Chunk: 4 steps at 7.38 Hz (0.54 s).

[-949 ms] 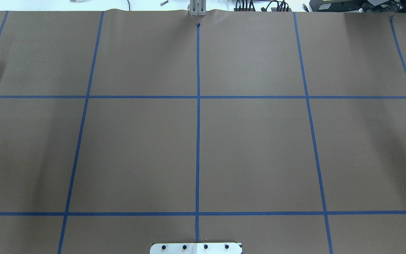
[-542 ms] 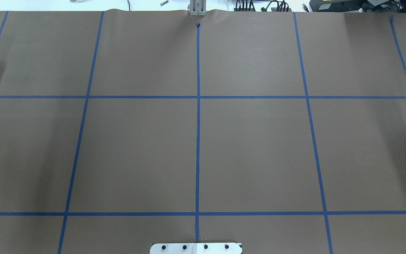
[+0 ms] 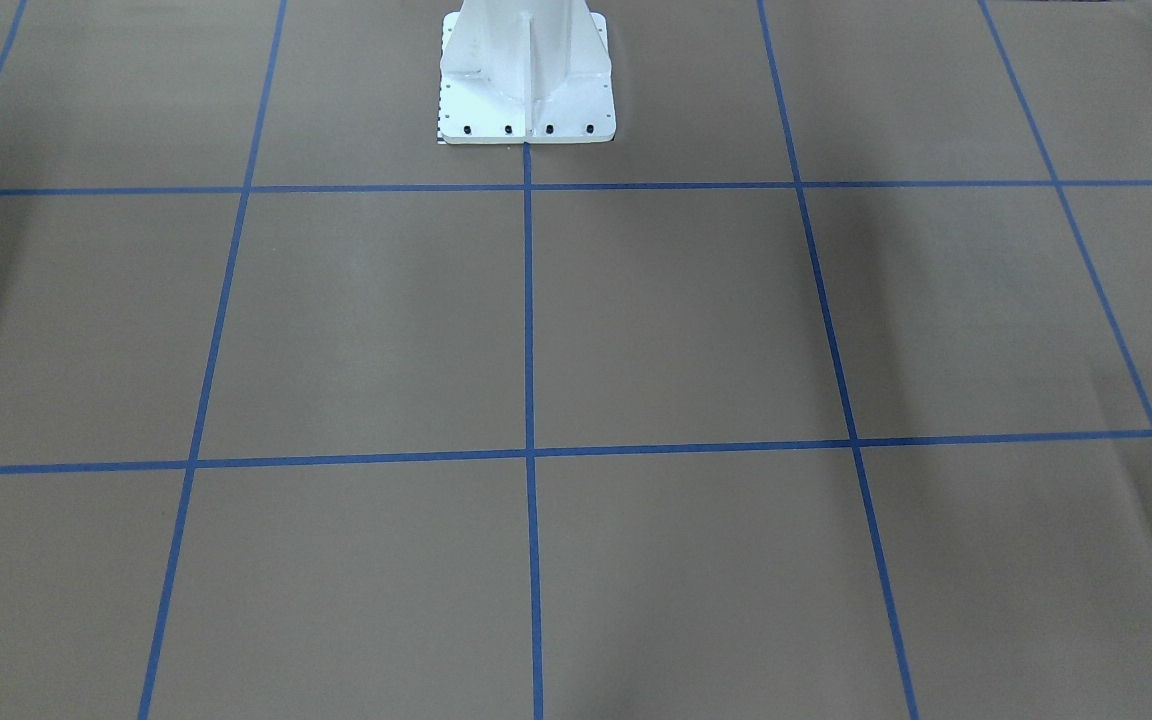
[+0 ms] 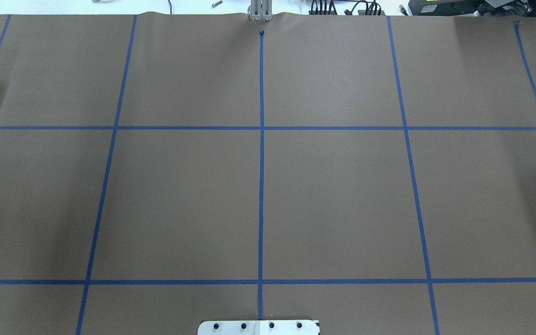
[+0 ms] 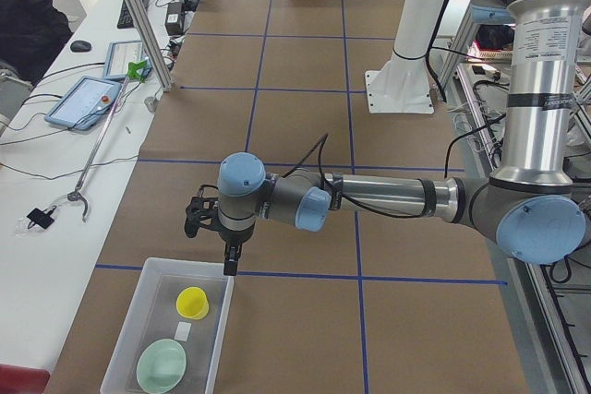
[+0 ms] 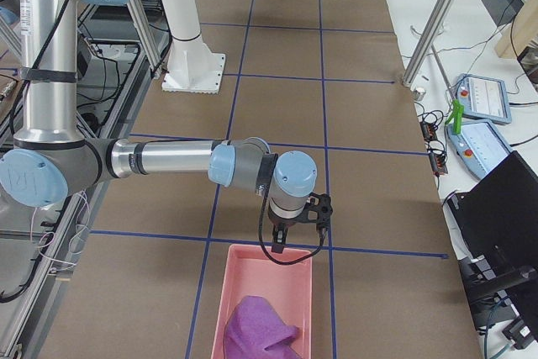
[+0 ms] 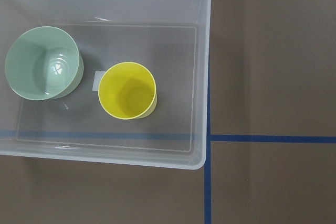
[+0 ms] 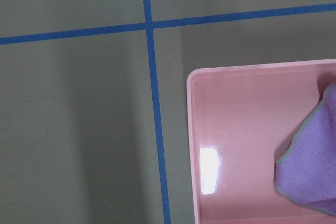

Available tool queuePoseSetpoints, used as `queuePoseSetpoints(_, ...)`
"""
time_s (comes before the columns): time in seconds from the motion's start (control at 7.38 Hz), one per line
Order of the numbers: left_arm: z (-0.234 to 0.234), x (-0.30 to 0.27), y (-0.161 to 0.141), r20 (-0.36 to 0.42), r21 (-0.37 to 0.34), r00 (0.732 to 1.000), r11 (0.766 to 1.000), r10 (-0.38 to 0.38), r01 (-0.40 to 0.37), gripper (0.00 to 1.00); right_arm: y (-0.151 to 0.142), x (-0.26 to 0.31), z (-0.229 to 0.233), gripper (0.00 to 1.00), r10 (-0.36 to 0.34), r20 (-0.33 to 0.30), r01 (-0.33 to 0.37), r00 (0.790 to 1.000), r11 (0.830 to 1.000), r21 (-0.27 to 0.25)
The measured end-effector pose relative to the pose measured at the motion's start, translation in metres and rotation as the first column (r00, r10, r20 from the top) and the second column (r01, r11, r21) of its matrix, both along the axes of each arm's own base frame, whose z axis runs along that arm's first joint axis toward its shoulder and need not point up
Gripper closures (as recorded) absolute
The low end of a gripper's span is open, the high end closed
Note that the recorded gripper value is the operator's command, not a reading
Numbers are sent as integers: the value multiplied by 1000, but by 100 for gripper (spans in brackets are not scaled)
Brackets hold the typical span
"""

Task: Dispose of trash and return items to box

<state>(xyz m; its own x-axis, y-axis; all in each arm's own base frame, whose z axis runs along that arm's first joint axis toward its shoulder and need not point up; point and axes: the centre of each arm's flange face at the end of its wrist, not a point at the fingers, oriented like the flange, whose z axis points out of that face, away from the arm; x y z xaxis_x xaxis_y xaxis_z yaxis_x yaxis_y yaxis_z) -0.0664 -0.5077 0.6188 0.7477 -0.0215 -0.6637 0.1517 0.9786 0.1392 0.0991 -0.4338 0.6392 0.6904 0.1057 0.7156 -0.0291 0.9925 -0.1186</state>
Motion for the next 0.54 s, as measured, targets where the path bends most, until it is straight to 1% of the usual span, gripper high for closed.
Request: queuePoseSetpoints(0.54,8,0,8,-6,-17,1000,1000,1,-1,1,-1,0,-3,0,12,2,-12,1000,1000,-3)
